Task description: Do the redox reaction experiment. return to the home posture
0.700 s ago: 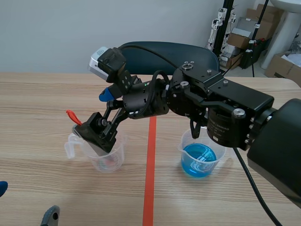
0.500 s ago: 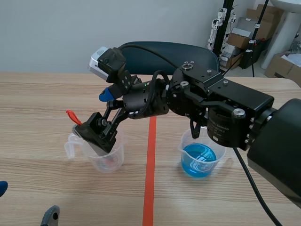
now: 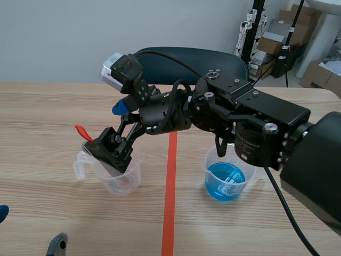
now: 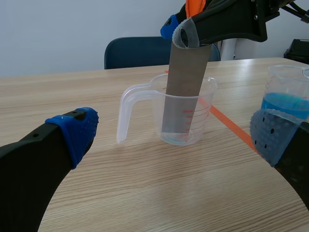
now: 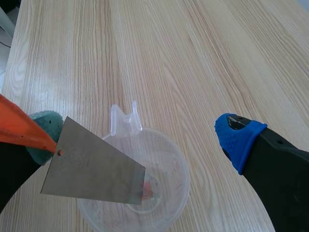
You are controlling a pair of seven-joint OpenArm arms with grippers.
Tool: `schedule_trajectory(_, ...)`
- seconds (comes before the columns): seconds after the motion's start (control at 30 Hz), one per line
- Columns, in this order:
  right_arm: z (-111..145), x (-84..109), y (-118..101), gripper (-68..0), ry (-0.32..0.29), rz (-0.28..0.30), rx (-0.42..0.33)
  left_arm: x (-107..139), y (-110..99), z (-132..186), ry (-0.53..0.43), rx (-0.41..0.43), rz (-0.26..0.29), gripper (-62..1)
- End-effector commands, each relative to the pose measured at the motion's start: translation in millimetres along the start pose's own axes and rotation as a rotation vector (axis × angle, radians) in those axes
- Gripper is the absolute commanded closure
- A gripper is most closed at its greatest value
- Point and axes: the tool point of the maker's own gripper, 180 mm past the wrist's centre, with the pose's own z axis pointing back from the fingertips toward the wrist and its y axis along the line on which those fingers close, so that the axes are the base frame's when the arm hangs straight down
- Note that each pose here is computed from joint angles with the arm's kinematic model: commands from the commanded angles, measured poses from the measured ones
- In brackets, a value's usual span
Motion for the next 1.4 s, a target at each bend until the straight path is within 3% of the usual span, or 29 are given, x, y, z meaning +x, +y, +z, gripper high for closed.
schedule_trajectory(0.0, -1.0, 18.5, -1.1, -67.9, -0.047, 0.017, 0.007, 5.3, 3.6, -1.6, -0.027, 0.011, -0.003, -62.3)
schedule_trajectory(0.2, 2.9, 18.3, -3.1, -67.9, -0.048, 0.016, 0.003, 5.3, 3.6, -1.6, -0.027, 0.011, -0.003, -62.3)
schedule_trajectory(0.43, 12.9, 32.7, 1.4, -67.9, -0.059, 0.017, 0.022, 5.3, 3.8, -1.5, -0.026, 0.011, -0.008, -62.3)
schedule_trajectory(0.67, 32.3, 61.7, 11.4, -67.9, -0.116, 0.07, 0.046, 5.1, 4.7, 7.1, -0.003, -0.002, -0.012, -62.3)
schedule_trajectory(0.8, 48.7, 80.5, 13.4, -67.9, -0.149, 0.134, 0.038, 12.7, 11.7, 18.8, 0.008, -0.004, -0.022, -62.3)
schedule_trajectory(0.9, 62.4, 91.3, 9.7, -67.9, -0.165, 0.178, 0.015, 28.4, 20.6, 24.2, -0.01, 0.006, -0.03, -62.3)
schedule_trajectory(1.03, 81.1, 97.3, -0.3, -67.9, -0.173, 0.214, -0.027, 53.1, 23.9, 23.6, -0.031, -0.039, -0.049, -62.3)
schedule_trajectory(1.17, 100.6, 93.6, -16.2, -67.9, -0.163, 0.217, -0.09, 74.8, 20.6, 18.4, -0.036, -0.117, -0.082, -62.3)
schedule_trajectory(1.27, 119.9, 86.4, -29.0, -67.9, -0.154, 0.208, -0.148, 86.5, 24.1, 14.1, -0.02, -0.128, -0.1, -62.3)
schedule_trajectory(1.37, 143.9, 81.3, -38.8, -67.9, -0.187, 0.187, -0.212, 98.7, 21.8, 10.7, -0.02, -0.166, -0.126, -62.3)
